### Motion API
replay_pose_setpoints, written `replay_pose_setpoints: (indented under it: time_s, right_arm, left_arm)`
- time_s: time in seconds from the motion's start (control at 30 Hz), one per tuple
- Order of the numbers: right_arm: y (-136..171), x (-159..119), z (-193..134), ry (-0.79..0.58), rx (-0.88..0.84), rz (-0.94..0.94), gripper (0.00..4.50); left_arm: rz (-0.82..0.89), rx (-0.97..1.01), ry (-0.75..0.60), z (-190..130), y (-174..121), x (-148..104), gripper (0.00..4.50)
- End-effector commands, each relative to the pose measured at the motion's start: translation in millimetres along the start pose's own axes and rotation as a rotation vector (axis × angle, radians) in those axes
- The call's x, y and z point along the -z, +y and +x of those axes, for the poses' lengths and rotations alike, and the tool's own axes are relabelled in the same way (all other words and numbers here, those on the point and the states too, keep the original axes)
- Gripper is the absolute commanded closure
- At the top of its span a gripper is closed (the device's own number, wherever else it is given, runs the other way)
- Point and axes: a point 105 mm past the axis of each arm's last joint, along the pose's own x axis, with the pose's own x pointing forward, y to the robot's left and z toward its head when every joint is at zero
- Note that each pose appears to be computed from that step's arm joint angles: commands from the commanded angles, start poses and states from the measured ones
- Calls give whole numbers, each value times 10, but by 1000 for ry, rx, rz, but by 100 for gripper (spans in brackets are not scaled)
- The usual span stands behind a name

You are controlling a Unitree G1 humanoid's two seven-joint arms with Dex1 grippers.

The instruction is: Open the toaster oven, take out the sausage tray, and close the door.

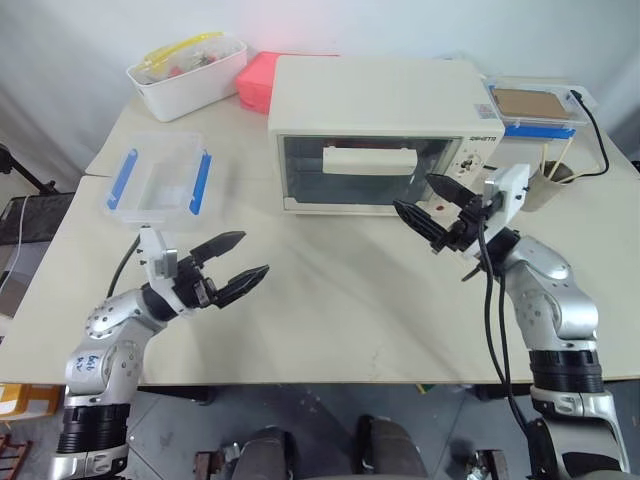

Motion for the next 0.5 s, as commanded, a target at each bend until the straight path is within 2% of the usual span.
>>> replay_pose_setpoints:
  time_s: [0.03, 0.2, 0.3, 0.47, 0.5]
  right_arm:
    - [82, -124, 111, -72, -52, -47, 0]
    - [225, -180, 169, -129, -128, -104, 0]
    - [388, -121, 72, -92, -224, -143, 0]
    - [529, 4, -142, 2, -328, -298, 0]
    - [548, 31, -182, 19, -342, -317, 0]
  left_arm:
    - [22, 10, -20, 23, -26, -29, 2]
    - [2, -32, -24, -29, -18, 64, 2]
    - [-9, -72, -47, -32, 23, 64, 2]
    - [-15, -137, -137, -46, 261, -171, 2]
    - [-10, -138, -139, -48, 307, -202, 40]
